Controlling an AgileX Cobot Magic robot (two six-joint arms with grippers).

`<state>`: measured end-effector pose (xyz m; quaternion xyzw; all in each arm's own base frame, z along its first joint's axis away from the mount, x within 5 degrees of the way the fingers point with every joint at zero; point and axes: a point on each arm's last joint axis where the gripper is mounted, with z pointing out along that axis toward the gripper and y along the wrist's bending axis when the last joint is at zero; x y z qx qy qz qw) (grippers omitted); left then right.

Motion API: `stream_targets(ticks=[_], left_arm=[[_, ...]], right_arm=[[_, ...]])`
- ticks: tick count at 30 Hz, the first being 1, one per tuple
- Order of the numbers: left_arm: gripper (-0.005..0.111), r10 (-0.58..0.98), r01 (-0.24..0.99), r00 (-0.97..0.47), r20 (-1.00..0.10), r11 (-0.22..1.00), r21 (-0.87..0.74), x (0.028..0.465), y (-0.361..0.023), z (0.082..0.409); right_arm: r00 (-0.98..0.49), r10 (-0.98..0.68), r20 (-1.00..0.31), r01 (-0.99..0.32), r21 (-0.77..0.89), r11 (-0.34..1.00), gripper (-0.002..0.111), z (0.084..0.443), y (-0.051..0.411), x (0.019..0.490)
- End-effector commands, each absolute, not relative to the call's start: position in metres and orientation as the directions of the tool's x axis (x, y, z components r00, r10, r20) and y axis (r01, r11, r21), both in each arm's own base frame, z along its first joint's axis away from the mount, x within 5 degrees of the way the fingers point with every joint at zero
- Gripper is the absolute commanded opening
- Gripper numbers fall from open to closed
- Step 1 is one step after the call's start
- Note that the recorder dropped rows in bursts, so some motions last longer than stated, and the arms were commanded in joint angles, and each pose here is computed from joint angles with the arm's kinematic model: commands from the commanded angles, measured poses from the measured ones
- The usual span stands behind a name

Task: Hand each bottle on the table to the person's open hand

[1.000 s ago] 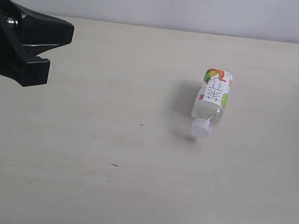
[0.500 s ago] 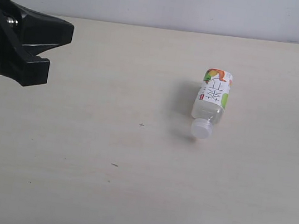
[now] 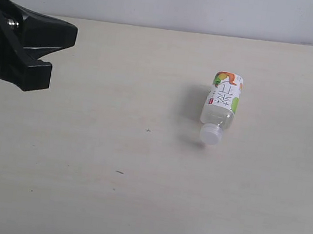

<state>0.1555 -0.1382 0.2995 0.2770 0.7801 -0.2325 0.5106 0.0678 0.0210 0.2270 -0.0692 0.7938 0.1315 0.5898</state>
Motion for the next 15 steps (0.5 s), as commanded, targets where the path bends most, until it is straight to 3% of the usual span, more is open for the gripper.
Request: stream_targets(ticks=[1, 15], left_arm=[[0.001, 0.191, 0.669, -0.323, -0.927, 0.738, -0.081, 0.1541, -0.1371, 0.2998], [0.001, 0.191, 0.669, -0.323, -0.927, 0.738, -0.081, 0.1541, -0.1371, 0.2998]], right_arm=[[-0.25, 0.059, -0.967, -0.271, 0.129, 0.954, 0.0, 0.23, 0.0214, 0.0686], [-0.215, 0.142, -0.966, -0.281, 0.2, 0.938, 0.0, 0.2355, 0.0233, 0.0691]])
